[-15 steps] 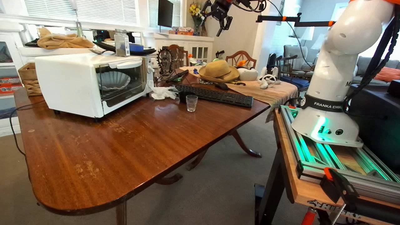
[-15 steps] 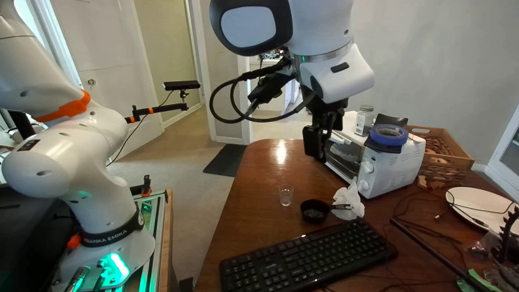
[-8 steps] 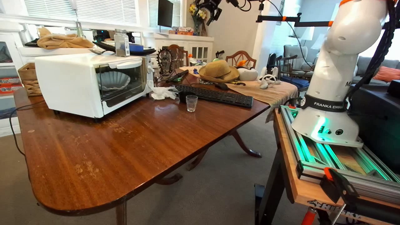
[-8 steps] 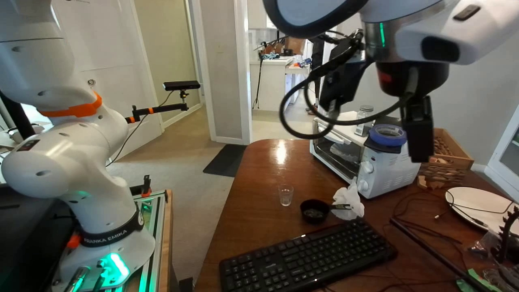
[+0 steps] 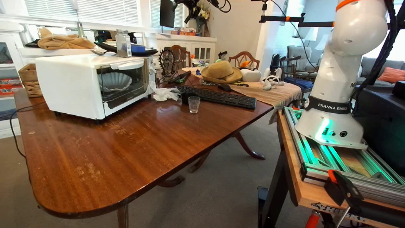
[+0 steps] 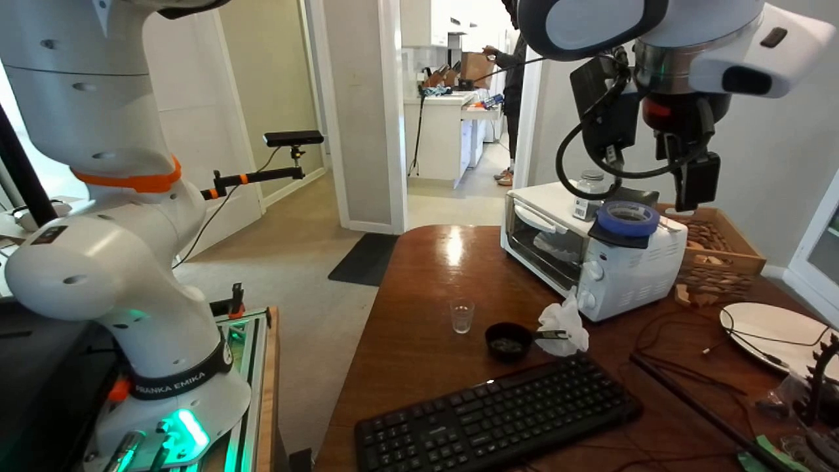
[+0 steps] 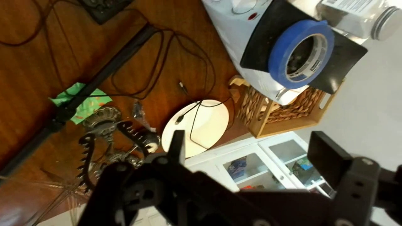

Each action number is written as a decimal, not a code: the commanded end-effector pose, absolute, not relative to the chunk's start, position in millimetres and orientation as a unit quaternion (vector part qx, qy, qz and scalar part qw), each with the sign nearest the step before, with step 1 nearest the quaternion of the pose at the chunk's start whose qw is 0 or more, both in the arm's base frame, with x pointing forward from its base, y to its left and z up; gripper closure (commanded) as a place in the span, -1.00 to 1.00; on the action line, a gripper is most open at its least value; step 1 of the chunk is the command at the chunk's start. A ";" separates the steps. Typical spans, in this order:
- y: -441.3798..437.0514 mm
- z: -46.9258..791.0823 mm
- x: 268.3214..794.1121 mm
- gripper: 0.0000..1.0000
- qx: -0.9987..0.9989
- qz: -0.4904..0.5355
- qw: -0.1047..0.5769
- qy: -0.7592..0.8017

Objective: Pick up the black object from the top of the oven and put it on the table

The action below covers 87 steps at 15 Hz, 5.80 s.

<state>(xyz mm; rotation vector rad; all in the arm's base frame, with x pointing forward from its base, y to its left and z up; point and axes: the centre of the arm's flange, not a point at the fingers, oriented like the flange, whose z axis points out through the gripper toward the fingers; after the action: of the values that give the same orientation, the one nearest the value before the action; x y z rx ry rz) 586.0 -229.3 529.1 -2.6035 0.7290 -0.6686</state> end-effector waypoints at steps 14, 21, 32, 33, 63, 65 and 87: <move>-230.5 507.0 571.8 -1.00 -0.883 -0.097 0.267 0.374; -252.7 397.1 599.9 -1.00 -0.884 -0.068 0.328 0.327; -187.9 371.8 614.2 -1.00 -0.918 -0.138 0.308 0.206; -189.7 371.7 613.8 -1.00 -0.914 -0.147 0.315 0.210; -221.7 340.7 679.5 0.02 -0.877 -0.156 0.443 0.101; -220.1 337.5 686.0 0.12 -0.875 -0.153 0.448 0.096; -222.1 324.9 699.2 0.96 -0.853 -0.086 0.500 0.123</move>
<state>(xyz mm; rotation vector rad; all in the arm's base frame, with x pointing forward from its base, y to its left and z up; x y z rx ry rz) 697.3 -216.1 319.7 -2.1299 0.2748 -0.3118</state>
